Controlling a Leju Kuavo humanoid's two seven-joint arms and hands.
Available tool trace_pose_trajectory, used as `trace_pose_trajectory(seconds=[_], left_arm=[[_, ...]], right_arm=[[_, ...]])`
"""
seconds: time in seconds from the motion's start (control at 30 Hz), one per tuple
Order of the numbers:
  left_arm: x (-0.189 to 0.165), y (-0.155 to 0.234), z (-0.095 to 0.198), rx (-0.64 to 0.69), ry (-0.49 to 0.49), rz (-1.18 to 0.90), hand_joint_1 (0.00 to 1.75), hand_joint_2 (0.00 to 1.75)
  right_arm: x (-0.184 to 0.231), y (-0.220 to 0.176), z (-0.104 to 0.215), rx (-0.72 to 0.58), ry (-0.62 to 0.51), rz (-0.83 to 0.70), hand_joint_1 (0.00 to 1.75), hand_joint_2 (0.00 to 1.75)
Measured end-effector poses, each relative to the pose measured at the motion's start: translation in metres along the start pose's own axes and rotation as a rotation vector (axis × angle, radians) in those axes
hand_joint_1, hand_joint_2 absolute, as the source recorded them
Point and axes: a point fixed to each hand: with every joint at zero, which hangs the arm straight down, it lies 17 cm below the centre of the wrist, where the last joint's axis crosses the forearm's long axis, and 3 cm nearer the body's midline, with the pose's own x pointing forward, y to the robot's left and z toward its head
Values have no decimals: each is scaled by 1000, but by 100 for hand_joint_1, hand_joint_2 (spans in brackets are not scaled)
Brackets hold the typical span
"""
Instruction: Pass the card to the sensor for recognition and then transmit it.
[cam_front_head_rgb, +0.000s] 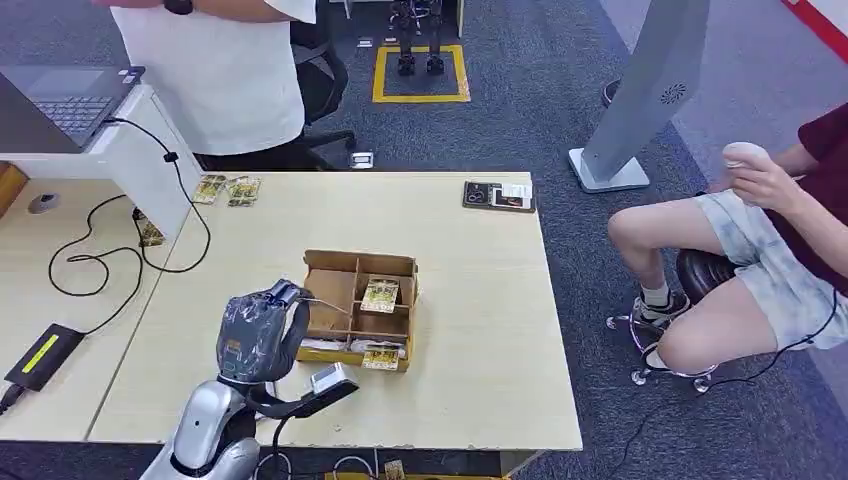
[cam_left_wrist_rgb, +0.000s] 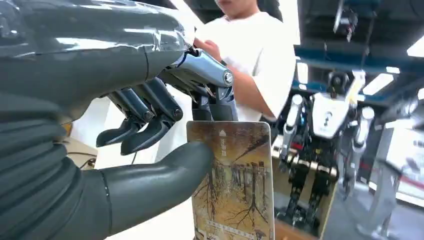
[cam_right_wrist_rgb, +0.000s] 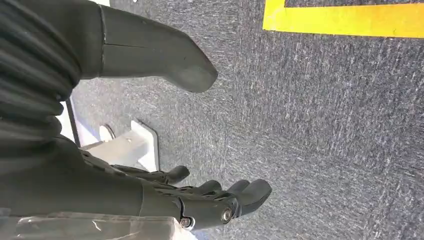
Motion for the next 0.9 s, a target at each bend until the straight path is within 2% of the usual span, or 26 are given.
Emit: trace_pose_trajectory(seconds=[0.3,0.53,0.9], left_arm=[[2,22,-14,87,12,104,175,175],[2,40,-43,138,32,166,175,175],[-11,59,-109,173,49,100,175,175]], right_arm=[[1,1,1,-1,-3,3,0,175],[5,4,2,3,-6,9,0,175],[27,3,1,5,-34,30,0,175]])
